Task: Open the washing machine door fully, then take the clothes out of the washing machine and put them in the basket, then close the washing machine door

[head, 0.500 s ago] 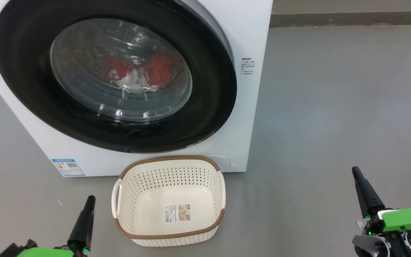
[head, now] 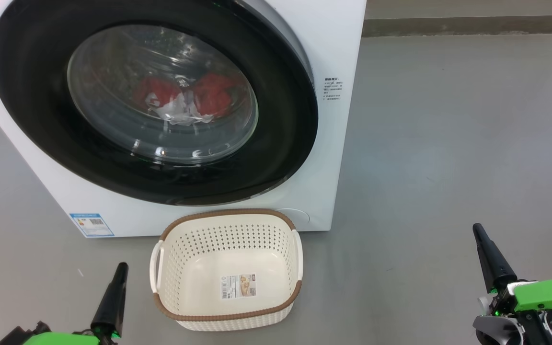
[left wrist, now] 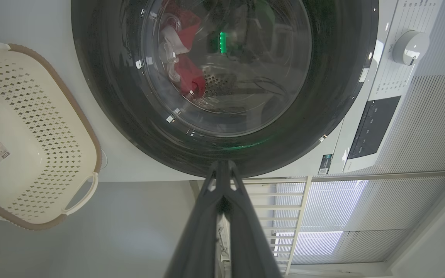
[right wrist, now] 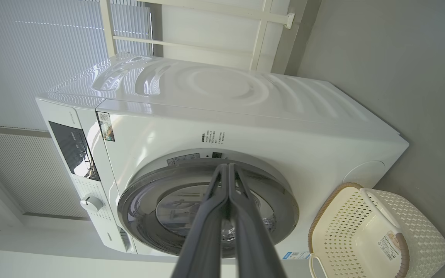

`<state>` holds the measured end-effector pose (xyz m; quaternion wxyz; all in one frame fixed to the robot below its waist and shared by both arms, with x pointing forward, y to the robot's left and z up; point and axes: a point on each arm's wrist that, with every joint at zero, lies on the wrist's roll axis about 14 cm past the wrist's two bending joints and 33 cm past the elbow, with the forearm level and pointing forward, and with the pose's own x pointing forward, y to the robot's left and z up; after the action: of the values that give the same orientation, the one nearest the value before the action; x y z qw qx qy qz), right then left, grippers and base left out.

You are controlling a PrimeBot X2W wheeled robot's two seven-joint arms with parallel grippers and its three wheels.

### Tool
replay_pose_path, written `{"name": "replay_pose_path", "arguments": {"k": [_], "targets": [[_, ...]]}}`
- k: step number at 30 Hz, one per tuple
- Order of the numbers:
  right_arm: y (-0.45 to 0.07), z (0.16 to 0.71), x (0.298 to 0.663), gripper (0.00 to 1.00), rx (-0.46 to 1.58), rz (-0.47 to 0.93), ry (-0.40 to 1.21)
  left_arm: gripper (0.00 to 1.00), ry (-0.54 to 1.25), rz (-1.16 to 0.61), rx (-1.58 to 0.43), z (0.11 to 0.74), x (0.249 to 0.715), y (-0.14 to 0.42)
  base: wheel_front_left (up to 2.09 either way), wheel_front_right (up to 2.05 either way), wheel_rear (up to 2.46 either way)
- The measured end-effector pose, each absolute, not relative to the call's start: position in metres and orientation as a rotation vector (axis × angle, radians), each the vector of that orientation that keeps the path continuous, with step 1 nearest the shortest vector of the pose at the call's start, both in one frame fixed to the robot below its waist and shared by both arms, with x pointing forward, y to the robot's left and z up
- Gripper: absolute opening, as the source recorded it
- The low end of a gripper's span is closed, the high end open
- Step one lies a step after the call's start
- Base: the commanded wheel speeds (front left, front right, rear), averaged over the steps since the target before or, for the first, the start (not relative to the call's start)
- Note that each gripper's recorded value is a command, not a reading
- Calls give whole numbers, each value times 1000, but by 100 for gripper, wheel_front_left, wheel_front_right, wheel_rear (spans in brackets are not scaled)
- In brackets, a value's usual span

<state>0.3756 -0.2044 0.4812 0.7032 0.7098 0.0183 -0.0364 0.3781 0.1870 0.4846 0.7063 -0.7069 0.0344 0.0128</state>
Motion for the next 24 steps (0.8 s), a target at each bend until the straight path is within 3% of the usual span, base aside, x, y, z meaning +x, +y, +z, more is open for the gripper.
{"name": "replay_pose_path", "arguments": {"k": [1,7,24], "targets": [[-204,480,375,100,1580,-83,43,100,79,30,-1571,484,378,187,0,0,0],[-196,444,357,100,1601,-166,134,100,162,107,-1588,450,360,180,0,0,0],[-192,448,360,100,1514,-153,132,100,124,110,-1483,458,362,185,0,0,0]]}}
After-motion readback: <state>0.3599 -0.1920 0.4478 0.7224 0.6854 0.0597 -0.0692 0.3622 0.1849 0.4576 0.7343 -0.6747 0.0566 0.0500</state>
